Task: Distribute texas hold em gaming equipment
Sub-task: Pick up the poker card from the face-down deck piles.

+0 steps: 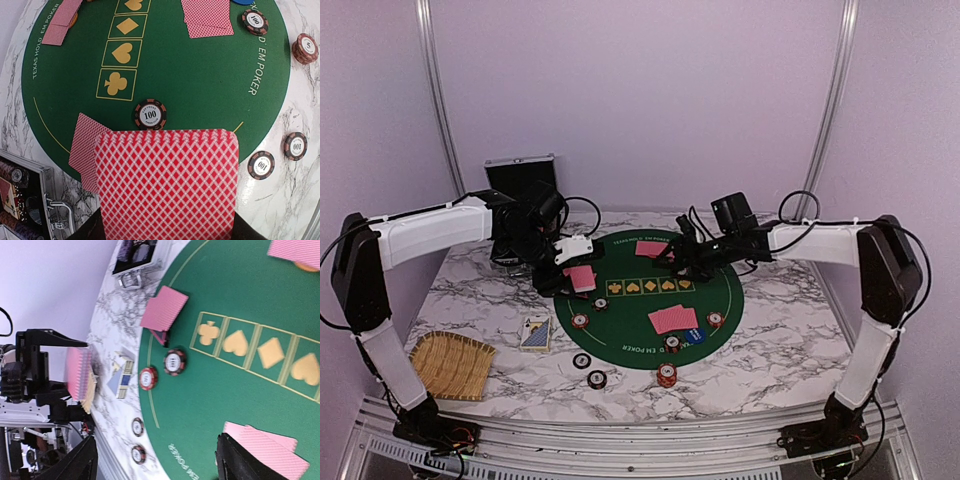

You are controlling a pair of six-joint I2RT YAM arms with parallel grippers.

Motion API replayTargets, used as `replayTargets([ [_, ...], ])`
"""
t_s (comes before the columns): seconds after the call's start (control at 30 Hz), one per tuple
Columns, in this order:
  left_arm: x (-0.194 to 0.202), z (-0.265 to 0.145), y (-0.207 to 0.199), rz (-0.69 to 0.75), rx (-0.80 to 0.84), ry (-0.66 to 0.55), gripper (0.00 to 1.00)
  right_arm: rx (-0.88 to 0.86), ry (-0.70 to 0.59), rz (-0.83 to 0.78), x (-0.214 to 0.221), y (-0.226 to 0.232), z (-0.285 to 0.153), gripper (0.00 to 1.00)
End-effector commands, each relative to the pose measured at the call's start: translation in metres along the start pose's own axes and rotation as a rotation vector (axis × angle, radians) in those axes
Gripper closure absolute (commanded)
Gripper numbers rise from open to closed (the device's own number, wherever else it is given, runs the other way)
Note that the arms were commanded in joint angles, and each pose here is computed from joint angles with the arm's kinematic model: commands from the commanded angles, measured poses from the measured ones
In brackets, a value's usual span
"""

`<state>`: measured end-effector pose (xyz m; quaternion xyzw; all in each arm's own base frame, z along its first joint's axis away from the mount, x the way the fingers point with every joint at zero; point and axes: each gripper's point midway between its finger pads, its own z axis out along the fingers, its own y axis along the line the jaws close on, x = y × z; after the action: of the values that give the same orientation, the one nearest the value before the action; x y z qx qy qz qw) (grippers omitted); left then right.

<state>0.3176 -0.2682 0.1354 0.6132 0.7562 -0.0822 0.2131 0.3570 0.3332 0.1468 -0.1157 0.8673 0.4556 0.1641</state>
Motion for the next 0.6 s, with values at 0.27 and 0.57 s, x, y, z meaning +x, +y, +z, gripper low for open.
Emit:
replayTargets([
  [0.27, -0.012, -0.012, 0.001, -0.004, -0.006, -0.048, 1.00, -0.372, 0.086, 0.018, -0.002, 0.098, 0.078, 0.20],
  [0.57, -0.014, -0.011, 0.002, -0.006, -0.006, -0.049, 1.00, -0.464, 0.110, 0.041, 0.002, 0.112, 0.095, 0.20],
])
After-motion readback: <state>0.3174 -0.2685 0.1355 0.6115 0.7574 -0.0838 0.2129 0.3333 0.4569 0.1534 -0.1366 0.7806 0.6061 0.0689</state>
